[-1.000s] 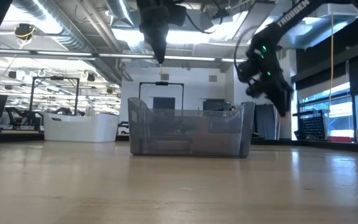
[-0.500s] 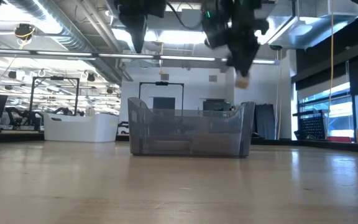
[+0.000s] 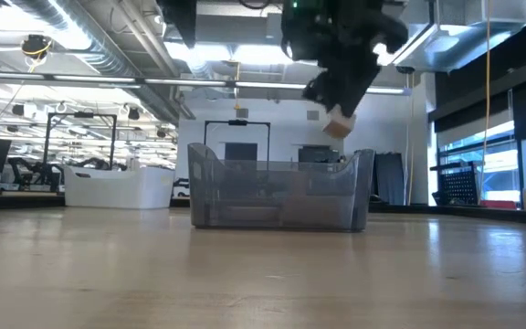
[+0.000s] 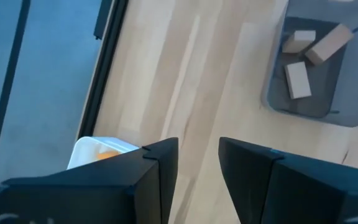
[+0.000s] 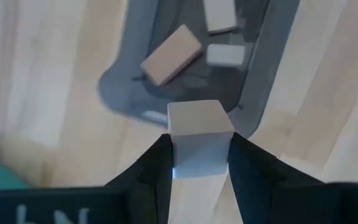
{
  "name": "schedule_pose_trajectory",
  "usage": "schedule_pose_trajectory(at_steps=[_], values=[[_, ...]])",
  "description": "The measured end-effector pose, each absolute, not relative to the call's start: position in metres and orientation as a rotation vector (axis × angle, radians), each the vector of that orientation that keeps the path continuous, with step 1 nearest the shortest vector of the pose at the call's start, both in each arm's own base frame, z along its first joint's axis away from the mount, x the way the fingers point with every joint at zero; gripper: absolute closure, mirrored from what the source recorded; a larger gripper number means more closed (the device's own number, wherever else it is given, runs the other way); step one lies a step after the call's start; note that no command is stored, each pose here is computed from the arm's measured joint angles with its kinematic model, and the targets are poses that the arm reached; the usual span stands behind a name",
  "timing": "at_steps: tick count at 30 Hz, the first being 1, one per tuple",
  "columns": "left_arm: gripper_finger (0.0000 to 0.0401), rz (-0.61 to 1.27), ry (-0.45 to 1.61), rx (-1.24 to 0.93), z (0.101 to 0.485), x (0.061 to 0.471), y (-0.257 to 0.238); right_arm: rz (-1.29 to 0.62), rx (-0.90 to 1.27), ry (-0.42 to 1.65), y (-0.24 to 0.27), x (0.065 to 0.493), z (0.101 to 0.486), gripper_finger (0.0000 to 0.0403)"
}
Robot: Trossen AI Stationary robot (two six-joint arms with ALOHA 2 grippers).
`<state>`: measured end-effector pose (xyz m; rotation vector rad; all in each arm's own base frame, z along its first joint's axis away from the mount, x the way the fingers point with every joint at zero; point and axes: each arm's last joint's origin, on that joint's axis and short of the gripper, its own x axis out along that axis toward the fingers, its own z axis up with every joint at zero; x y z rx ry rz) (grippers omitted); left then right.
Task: Sort & place blocks by color
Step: Put the brown block into the black bin, then return to Home Position
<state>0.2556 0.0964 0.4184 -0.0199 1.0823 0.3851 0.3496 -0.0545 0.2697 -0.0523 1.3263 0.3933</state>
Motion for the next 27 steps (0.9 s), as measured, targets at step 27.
schedule_pose_trajectory(at_steps=[27], values=[[0.0293, 0.41, 1.062, -0.059, 0.422, 0.251, 0.094, 0.379, -0.069, 1.286, -0.044, 0.35, 0.208, 0.0171]])
